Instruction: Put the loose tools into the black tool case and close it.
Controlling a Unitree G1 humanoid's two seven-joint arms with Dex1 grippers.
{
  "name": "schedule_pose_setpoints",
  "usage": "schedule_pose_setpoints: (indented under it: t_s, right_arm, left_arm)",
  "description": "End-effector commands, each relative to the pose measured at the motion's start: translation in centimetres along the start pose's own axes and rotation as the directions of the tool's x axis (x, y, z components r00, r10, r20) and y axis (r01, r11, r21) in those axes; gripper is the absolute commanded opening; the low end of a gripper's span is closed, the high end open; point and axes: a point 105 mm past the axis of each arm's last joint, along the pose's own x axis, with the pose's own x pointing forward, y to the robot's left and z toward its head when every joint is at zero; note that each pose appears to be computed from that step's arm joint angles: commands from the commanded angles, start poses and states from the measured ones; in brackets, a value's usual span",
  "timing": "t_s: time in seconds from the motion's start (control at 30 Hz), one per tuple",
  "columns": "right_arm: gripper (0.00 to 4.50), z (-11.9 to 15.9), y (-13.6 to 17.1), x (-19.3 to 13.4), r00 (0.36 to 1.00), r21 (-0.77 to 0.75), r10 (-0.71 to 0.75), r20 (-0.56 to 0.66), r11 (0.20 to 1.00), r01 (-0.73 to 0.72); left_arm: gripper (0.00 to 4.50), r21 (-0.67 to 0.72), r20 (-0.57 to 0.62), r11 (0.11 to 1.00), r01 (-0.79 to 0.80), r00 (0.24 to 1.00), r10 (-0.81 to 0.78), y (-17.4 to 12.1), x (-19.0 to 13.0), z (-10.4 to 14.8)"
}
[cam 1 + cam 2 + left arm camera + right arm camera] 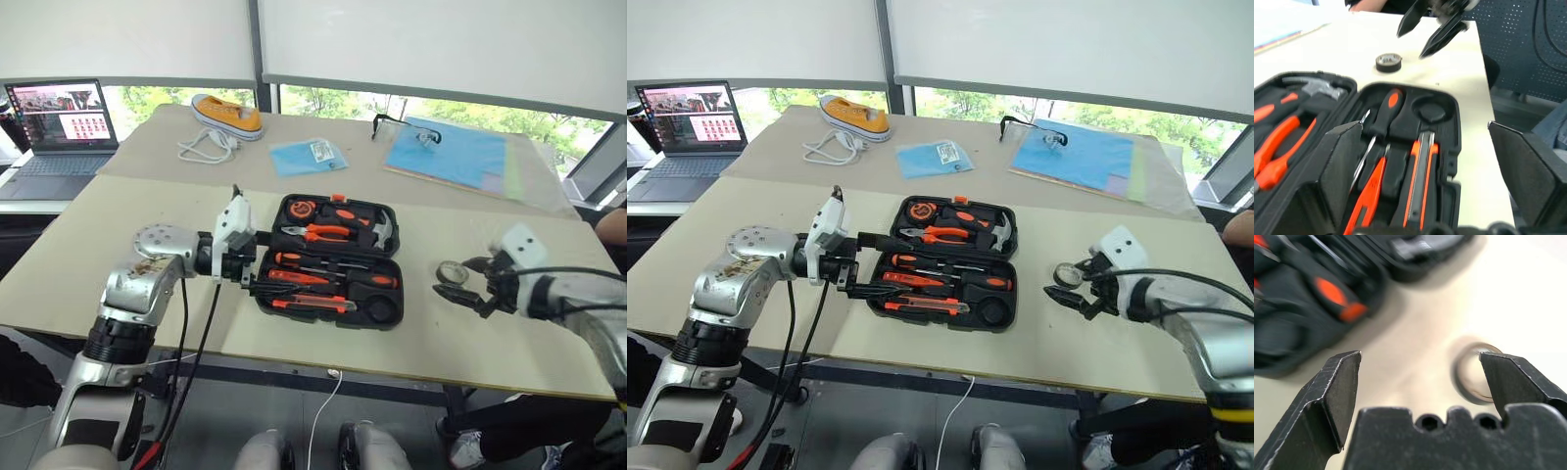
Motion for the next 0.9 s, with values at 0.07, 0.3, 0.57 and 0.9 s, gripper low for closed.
schedule_pose_setpoints:
  t_s: [0.07, 0.3, 0.57, 0.9]
  right_arm:
    - [4.5, -0.3, -0.8, 1.5, 1.0, -0.045, 0.013, -0.023, 0.999, -0.014]
    - [2.01, -0.9, -1.3, 3.4, 0.999, -0.051, 0.012, -0.036, 0.999, -0.014]
    - [0.01, 3.4, 0.9, 1.6, 0.98, -0.075, 0.165, 0.114, 0.985, -0.157]
    - [0.01, 4.8, 13.1, 0.9, 0.855, -0.247, 0.516, 0.056, 0.837, -0.489]
  left_arm:
    - [4.45, 0.023, -0.023, 1.0, -0.012, 1.0, 0.012, -0.6, -0.3, 0.2]
    - [4.5, 0.013, -0.04, 1.0, -0.019, 0.999, 0.019, -1.1, -0.6, -0.2]
    - [4.5, 0.029, -0.111, 0.999, 0.034, 0.993, -0.031, -1.7, -1.0, -1.1]
    - [4.5, 0.065, -0.174, 0.991, 0.116, 0.979, -0.103, -2.3, -1.0, -1.8]
